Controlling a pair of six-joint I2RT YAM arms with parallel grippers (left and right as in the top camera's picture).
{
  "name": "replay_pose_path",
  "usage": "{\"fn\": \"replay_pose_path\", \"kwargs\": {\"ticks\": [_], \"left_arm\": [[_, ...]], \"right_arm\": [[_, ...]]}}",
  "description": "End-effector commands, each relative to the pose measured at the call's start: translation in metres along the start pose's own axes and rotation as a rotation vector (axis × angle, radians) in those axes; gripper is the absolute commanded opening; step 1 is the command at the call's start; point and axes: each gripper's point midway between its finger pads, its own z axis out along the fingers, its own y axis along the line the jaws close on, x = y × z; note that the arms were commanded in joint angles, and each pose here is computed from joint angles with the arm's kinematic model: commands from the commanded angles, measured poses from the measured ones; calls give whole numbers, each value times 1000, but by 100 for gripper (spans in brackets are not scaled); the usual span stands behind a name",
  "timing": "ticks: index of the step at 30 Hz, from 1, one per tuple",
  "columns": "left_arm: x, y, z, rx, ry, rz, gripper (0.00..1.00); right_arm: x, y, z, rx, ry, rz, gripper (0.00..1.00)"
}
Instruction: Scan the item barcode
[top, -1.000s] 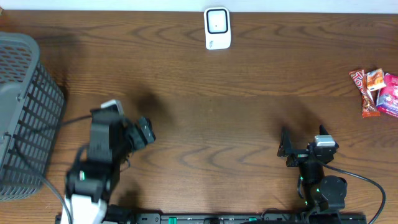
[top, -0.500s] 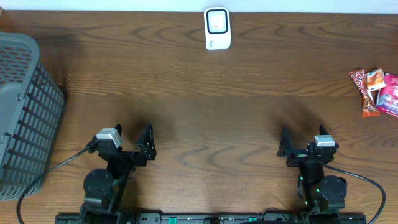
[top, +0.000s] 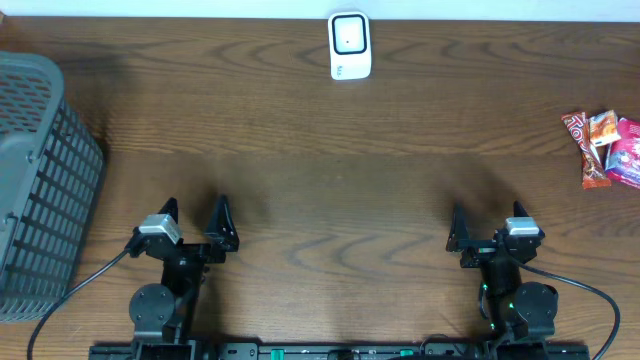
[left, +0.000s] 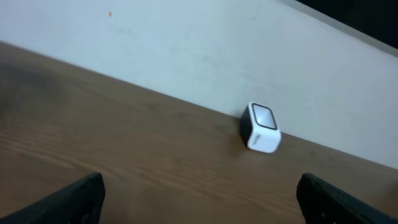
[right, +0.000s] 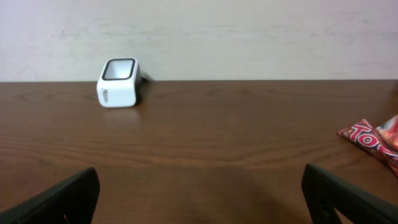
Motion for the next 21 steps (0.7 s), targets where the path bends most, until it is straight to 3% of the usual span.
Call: {"fn": "replay_pose_path", "kwargs": {"ticks": [1, 9, 15, 21], "left_arm": [[7, -1, 1, 32, -15, 126, 98], [6, 14, 0, -27, -12, 241, 98], [34, 38, -3, -108, 116, 299, 98], [33, 38, -3, -106, 117, 383, 98]], "right_arm": [[0, -1, 0, 1, 0, 14, 99], [0, -1, 0, 1, 0, 14, 99], [0, -1, 0, 1, 0, 14, 99], [0, -1, 0, 1, -1, 14, 99]]}}
